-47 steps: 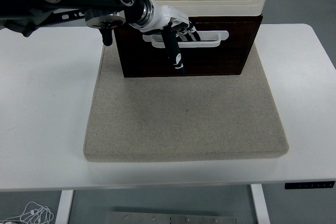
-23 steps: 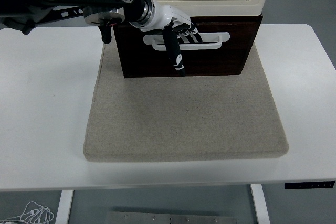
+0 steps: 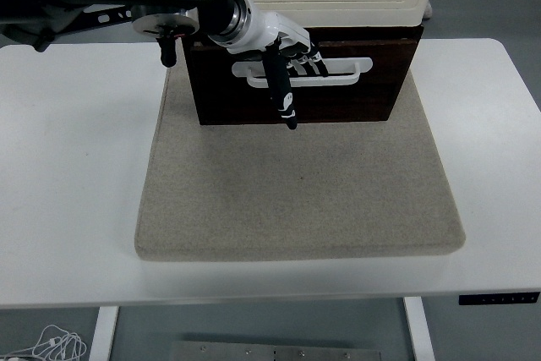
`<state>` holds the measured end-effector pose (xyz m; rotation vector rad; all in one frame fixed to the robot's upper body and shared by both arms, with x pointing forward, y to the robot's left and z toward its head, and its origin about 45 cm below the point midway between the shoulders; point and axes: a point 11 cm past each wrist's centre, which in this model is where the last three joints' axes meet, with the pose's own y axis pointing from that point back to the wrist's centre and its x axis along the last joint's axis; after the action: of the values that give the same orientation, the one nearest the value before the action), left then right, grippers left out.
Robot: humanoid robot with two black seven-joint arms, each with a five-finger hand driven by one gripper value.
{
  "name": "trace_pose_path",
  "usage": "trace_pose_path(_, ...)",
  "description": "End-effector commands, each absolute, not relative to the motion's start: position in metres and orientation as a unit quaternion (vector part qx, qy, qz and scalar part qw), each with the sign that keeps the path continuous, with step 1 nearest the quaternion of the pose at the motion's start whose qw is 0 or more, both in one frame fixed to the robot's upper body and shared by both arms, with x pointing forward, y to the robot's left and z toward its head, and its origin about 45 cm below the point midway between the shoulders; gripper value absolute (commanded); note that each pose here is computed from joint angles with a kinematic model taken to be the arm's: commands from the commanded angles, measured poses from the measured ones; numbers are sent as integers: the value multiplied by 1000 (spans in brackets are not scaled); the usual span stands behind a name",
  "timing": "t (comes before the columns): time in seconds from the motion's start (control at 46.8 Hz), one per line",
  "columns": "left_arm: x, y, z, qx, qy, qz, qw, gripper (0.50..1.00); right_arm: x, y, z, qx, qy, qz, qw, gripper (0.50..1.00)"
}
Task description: Open the drawer under the combination cabinet
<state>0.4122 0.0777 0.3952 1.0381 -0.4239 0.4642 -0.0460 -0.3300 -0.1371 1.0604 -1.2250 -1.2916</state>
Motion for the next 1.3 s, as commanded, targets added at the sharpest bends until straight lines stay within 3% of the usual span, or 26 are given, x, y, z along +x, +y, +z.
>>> trace_pose_path(0.0,412,78,397,487,-200,219,822,1000,-46,-330,-137,440,-509,-536,510,926)
trace_pose_path(1.282,398,74,403,497,-196,148,832,1000,-46,-330,-137,440,-509,-536,510,926)
